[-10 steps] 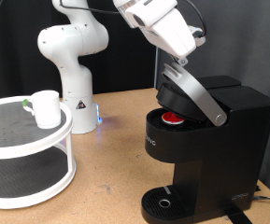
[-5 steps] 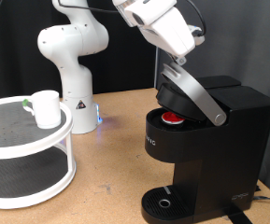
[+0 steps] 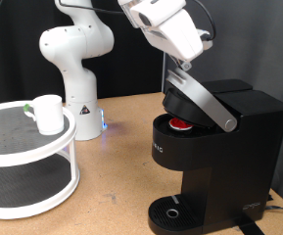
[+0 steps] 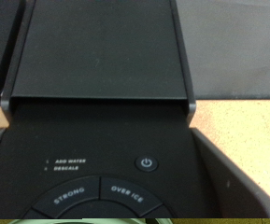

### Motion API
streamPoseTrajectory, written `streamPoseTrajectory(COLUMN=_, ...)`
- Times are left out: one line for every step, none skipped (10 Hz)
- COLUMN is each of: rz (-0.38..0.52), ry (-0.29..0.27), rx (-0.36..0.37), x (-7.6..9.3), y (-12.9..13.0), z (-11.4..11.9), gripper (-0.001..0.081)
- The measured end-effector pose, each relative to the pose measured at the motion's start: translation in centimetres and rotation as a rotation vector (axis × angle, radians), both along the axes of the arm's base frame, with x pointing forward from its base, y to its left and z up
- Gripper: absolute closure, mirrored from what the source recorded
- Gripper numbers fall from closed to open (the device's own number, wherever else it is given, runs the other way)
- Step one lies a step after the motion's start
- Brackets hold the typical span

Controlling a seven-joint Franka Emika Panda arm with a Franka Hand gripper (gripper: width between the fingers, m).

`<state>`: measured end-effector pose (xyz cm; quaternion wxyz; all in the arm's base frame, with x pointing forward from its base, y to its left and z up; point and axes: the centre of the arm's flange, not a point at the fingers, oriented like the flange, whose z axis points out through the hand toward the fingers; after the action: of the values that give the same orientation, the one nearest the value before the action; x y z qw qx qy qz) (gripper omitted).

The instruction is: Make a cup of coffee with the keurig machine

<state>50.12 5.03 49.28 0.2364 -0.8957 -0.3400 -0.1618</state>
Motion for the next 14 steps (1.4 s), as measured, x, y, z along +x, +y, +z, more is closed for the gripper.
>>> streamPoseTrajectory(rz=0.004, ry=0.004, rx=-0.011, x=0.0, y=-0.1, z=-0.1, gripper=0.0806)
streamPoseTrajectory(rz=0.015, ry=0.017, rx=-0.027, x=-0.1, y=-0.2, z=-0.4, gripper=0.0806)
streamPoseTrajectory(rz=0.025, ry=0.033, rx=-0.046, x=-0.2, y=-0.7, z=-0.8, gripper=0.0806)
streamPoseTrajectory(rz=0.026, ry=0.046, rx=-0.059, x=-0.4, y=-1.2, z=-1.4, gripper=0.0806)
streamPoseTrajectory(rz=0.022, ry=0.055, rx=-0.068, x=-0.5, y=-1.7, z=-2.0, gripper=0.0806)
streamPoseTrajectory(rz=0.014, ry=0.058, rx=-0.076, x=-0.5, y=-2.0, z=-2.6, gripper=0.0806)
streamPoseTrajectory(rz=-0.001, ry=0.055, rx=-0.087, x=-0.4, y=-2.2, z=-3.2, gripper=0.0806)
streamPoseTrajectory(rz=-0.016, ry=0.055, rx=-0.098, x=-0.2, y=-2.3, z=-3.8, gripper=0.0806)
streamPoseTrajectory(rz=-0.028, ry=0.058, rx=-0.108, x=0.0, y=-2.3, z=-4.2, gripper=0.0806)
streamPoseTrajectory(rz=-0.037, ry=0.062, rx=-0.113, x=0.1, y=-2.2, z=-4.6, gripper=0.0806)
streamPoseTrajectory(rz=-0.042, ry=0.065, rx=-0.118, x=0.3, y=-2.0, z=-5.0, gripper=0.0806)
streamPoseTrajectory(rz=-0.042, ry=0.068, rx=-0.124, x=0.5, y=-1.6, z=-5.4, gripper=0.0806)
streamPoseTrajectory(rz=-0.040, ry=0.070, rx=-0.128, x=0.6, y=-1.4, z=-5.8, gripper=0.0806)
streamPoseTrajectory(rz=-0.038, ry=0.073, rx=-0.132, x=0.7, y=-1.3, z=-6.1, gripper=0.0806)
